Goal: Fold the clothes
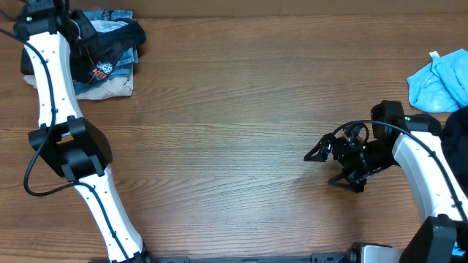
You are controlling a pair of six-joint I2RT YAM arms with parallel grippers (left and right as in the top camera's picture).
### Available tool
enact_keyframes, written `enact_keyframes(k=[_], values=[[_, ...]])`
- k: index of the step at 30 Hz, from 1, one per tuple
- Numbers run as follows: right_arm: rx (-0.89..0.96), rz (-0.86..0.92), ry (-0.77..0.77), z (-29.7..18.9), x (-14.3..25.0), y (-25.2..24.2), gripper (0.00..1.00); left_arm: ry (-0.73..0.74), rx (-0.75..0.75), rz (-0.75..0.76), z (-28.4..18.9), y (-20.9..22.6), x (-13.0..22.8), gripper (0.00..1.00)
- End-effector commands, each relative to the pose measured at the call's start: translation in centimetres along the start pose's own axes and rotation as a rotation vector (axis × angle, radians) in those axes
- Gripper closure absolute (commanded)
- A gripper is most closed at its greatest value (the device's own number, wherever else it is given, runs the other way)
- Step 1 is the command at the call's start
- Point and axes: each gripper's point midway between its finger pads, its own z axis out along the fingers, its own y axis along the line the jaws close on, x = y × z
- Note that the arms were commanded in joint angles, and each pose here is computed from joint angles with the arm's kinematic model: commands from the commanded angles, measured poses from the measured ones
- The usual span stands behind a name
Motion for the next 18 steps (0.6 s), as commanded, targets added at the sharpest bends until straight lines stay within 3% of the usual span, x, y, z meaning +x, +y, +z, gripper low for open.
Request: enact_keyframes(k=[1,9,18], values=[[-0.021,-0.038,-0.037,-0.9,-0.3,0.9,0.00,-0.152,-0.149,-0.004,-0.4,3.4,-3.7,0.63],[-0.021,-0.038,-0.037,-0.9,-0.3,0.9,0.00,-0.283,-0.225,0.082,4.1,5.7,-6.1,0.65],[-0.020,-0.034,-0.037,-0.9,-0.3,0.9,0.00,-0.221,-0.285,0.104,11.8,8.1,-2.3,0.64]])
